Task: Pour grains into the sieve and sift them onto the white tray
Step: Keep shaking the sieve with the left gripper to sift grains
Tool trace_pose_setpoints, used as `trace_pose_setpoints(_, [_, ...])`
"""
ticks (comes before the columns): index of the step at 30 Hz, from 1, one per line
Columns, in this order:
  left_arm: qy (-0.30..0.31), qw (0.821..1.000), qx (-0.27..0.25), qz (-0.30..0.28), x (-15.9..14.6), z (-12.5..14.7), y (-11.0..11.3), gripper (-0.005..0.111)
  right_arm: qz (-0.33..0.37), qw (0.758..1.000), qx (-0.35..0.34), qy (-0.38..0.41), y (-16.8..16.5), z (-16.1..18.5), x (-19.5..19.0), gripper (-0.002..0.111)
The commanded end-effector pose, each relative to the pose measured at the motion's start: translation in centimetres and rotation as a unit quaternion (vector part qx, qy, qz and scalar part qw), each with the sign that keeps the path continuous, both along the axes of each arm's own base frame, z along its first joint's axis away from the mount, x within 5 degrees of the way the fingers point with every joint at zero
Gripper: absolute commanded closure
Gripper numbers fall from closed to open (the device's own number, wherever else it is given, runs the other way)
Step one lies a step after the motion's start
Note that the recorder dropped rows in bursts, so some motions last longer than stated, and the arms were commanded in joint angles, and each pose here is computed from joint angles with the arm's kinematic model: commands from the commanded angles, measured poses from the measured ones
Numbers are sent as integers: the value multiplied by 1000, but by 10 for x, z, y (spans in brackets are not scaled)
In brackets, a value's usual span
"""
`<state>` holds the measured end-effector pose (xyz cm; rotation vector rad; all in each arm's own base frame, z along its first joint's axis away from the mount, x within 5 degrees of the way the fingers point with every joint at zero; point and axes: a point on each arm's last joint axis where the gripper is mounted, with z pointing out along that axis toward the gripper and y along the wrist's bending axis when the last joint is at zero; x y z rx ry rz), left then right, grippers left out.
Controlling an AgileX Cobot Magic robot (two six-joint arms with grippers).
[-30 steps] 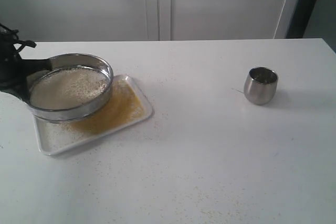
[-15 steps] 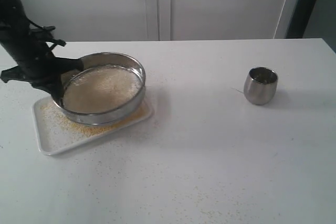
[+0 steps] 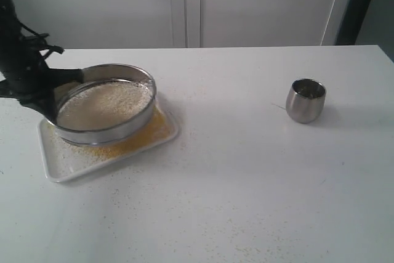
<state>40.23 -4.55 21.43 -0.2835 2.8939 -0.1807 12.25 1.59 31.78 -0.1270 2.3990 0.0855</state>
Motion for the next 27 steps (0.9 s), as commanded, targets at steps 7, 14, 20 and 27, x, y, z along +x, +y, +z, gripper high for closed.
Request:
trace_pose_setpoints(7, [-31, 999, 40, -13, 2, 14, 2, 107, -2, 1000, 2, -3, 0, -1, -1, 108])
trace_pose_setpoints(14, [-32, 995, -76, -51, 2, -1, -32, 107, -2, 1000, 2, -3, 0, -1, -1, 108])
trace_pose_setpoints(20, [-17, 999, 11, 39, 1, 12, 6, 107, -2, 1000, 2, -3, 0, -1, -1, 108])
trace_pose_setpoints(27, [-12, 997, -44, -59, -4, -7, -33, 107, -2, 1000, 2, -3, 0, -1, -1, 108])
